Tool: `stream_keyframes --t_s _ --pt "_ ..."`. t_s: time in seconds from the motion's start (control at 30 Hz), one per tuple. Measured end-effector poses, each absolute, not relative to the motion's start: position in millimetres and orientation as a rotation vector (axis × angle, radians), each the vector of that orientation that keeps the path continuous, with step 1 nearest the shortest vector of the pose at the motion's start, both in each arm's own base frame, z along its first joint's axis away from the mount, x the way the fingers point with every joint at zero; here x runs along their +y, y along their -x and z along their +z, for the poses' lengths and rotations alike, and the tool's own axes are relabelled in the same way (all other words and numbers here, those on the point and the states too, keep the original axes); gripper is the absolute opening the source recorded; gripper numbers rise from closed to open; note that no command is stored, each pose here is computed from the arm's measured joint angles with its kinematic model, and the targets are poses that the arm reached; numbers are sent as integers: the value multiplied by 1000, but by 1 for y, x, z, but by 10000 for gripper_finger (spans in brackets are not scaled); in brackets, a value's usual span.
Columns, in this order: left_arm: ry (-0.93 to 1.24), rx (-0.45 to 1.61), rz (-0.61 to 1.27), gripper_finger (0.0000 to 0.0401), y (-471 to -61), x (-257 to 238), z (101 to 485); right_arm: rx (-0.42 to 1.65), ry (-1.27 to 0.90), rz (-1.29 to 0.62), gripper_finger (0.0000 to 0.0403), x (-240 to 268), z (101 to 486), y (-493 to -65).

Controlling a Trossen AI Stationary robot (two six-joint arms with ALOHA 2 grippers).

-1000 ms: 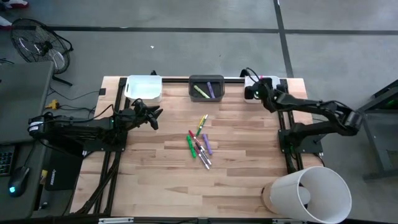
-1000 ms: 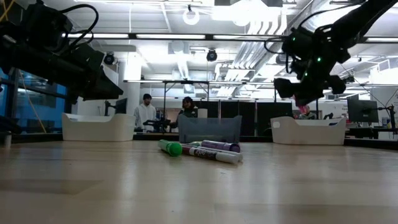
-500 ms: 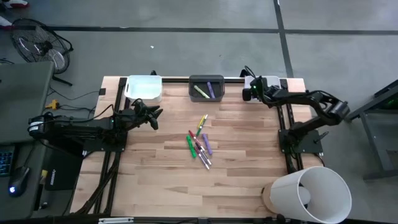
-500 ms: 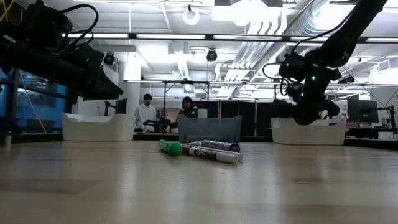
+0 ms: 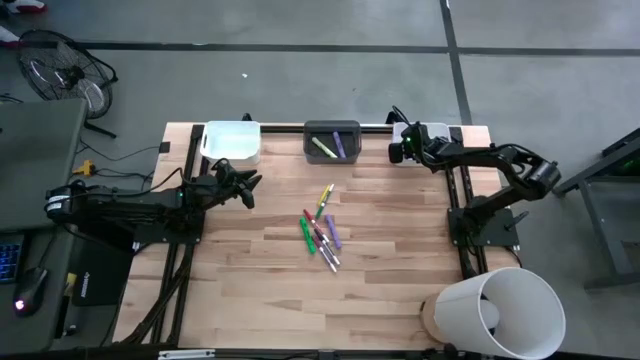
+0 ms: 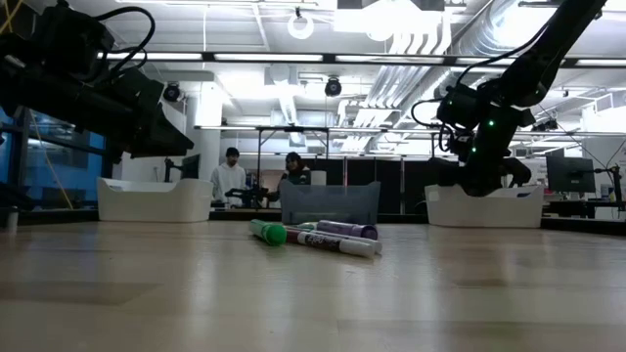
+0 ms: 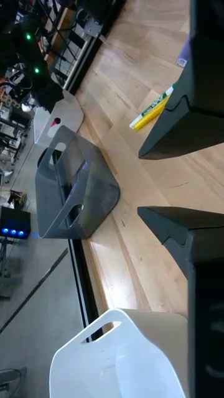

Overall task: Pick & Place Markers
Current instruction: Put the pink pen into the right white bin

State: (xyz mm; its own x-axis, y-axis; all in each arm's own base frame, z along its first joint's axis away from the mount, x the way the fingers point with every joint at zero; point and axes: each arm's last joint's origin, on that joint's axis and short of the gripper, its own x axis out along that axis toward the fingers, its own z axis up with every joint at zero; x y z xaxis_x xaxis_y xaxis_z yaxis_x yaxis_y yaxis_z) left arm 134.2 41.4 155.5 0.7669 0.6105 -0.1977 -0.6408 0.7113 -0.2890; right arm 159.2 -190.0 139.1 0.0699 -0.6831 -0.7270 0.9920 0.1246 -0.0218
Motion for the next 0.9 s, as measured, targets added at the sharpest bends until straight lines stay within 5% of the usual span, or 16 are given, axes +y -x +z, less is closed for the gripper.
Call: stream_keyframes --t_s 0.4,0.9 --pt "354 90 695 131 -134 41 156 682 -565 -1369 106 -190 139 -159" --pt "354 90 694 131 -134 41 156 629 -491 -1359 111 -187 159 -156"
